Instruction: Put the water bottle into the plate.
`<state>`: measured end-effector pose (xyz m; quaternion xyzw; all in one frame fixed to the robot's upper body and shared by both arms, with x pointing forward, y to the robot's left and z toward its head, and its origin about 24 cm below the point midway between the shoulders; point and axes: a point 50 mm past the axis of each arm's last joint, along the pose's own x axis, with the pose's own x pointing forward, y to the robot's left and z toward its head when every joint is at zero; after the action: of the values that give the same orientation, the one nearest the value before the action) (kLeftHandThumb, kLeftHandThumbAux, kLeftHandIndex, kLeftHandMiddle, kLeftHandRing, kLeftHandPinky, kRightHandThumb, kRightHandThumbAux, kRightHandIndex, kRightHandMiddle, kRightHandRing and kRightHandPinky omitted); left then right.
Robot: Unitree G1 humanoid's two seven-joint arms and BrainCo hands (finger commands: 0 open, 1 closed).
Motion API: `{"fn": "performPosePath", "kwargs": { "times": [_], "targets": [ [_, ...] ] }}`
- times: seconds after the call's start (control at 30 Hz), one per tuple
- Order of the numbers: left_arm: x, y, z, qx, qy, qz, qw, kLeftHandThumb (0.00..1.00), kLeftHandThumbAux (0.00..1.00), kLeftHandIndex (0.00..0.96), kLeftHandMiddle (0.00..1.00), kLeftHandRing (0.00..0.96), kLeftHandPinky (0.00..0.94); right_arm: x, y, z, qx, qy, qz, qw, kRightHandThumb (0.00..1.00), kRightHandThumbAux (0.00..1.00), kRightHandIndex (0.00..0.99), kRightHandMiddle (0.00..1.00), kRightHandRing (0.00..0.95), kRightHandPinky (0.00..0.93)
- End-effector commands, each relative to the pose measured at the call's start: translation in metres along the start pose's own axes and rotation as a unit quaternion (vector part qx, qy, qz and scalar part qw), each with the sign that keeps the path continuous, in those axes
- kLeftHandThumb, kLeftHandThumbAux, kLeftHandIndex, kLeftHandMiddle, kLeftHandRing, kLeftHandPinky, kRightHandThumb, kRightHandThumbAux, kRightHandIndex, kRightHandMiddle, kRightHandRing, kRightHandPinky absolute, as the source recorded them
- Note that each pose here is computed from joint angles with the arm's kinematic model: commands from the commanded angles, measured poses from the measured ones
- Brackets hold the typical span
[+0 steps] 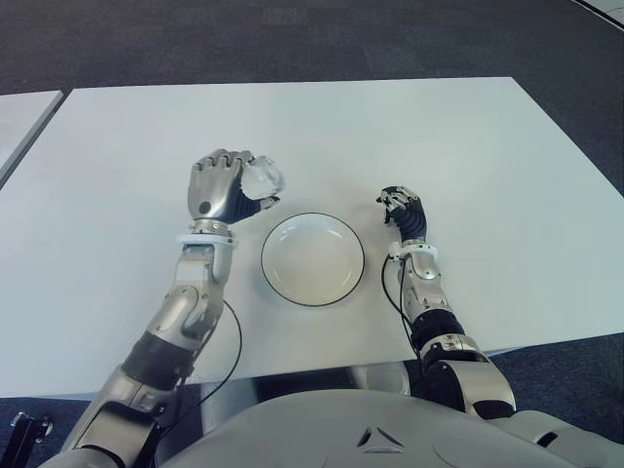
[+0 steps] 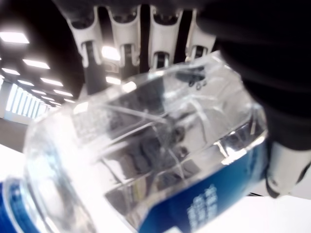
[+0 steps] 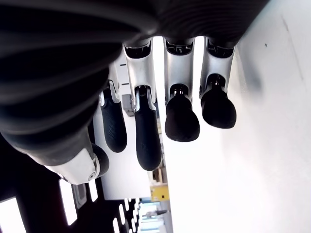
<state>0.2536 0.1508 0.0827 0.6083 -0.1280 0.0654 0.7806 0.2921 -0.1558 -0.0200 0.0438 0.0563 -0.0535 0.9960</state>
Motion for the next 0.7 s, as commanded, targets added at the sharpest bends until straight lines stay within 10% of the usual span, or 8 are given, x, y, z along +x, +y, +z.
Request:
{"fn": "performPosePath", "kwargs": {
  "times": [0.03, 0.7],
  "targets": [
    [-0.005, -0.005, 0.015, -0.008, -0.042, -0.021, 0.999, 0.850, 0.669, 0.396, 0.546, 0.860, 0.857, -0.016, -0.004, -0.030, 0.002, 0.073, -0.011, 0.997, 0.843, 0.679, 0.428, 0.555, 0.777, 0.760],
    [-0.033, -0.063, 0.043, -0.029, -0.182, -0.121, 0.975, 0.849, 0.670, 0.397, 0.550, 0.857, 0.871, -0.018, -0.004, -0.032, 0.003, 0.079, -0.013, 0.997, 0.843, 0.680, 0.426, 0.557, 0.779, 0.753]
  ]
}}
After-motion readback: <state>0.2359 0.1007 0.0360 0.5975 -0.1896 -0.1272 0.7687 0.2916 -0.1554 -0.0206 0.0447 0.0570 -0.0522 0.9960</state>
